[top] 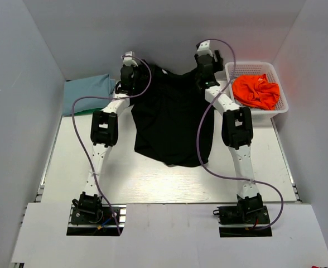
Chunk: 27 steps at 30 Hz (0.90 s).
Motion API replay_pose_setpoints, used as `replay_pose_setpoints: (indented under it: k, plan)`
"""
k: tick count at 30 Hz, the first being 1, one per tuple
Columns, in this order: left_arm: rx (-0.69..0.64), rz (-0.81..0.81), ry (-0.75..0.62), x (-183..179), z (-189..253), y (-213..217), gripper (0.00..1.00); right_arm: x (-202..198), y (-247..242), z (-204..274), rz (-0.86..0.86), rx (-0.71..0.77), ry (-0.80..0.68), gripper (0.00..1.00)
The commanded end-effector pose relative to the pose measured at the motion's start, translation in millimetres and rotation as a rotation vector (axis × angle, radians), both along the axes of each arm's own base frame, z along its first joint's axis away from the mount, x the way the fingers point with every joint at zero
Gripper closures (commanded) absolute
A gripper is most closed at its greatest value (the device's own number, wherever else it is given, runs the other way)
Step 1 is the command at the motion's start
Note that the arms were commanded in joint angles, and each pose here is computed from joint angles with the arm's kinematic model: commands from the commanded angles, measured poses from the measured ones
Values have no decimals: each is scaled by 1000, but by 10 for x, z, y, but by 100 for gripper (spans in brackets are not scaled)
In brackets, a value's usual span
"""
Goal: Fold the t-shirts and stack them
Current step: Flatten out the tshirt
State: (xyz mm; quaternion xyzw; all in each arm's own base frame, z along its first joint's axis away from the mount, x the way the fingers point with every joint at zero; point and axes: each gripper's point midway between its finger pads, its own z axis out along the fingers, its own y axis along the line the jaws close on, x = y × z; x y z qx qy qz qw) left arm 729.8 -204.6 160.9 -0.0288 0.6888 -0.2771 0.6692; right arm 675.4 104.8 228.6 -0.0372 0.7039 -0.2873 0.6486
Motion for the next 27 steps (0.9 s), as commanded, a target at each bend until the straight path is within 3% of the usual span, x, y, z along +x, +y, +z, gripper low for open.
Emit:
replay_pose_setpoints:
  k: [1, 2, 3, 5, 6, 7, 10, 11, 12, 13, 14, 15, 16, 17, 19, 21, 22, 27]
  plan:
    - [-163, -11, -209, -60, 1088, 72, 0, -35, -67, 656, 6, 46, -81, 10]
    - [-139, -24, -176, -77, 1002, 49, 0, -83, -27, 413, 27, 4, -12, 10]
    - [-133, -39, -176, -116, 1121, 84, 0, -187, -9, 585, 36, 7, -24, 10]
    - [-88, -50, -125, -166, 1100, 75, 0, -400, 233, 698, 148, 81, -14, 10]
    - [-52, -88, -107, -231, 1099, -26, 0, -476, 355, 538, 213, 90, 76, 10]
    - [8, -100, -131, -329, 1341, -118, 0, -589, 434, 646, 241, 186, 68, 10]
    - [114, -77, 53, -550, 1213, -80, 0, -1007, 647, 385, 345, 297, 295, 10]
    - [100, -79, 125, -785, 1255, -34, 0, -1195, 712, 644, 384, 372, 276, 10]
    - [96, -72, 216, -964, 1132, 17, 0, -1396, 945, 283, 490, 454, 400, 10]
    - [92, -80, 262, -1143, 1089, 40, 0, -1585, 976, 362, 528, 493, 414, 10]
    - [120, -72, 392, -1405, 592, 122, 0, -1786, 1106, 473, 609, 560, 421, 10]
    - [120, -47, 372, -1692, 914, 235, 0, -2038, 1167, -116, 624, 606, 549, 10]
    - [118, -23, 396, -1866, 877, 314, 0, -2245, 1285, -16, 700, 638, 554, 10]
    - [131, -49, 517, -2223, 382, 294, 0, -2465, 1282, -199, 691, 689, 605, 10]
    - [102, -105, 572, -2796, 208, 282, 0, -2878, 1349, -624, 717, 722, 721, 10]
    - [76, -137, 626, -3139, 58, 263, 0, -3157, 1386, -794, 718, 774, 775, 10]
    - [80, -138, 713, -3414, -254, 287, 0, -3337, 1434, -969, 739, 796, 839, 10]
    - [115, -93, 739, -3895, -447, 467, 0, -3749, 1425, -1424, 703, 827, 978, 10]
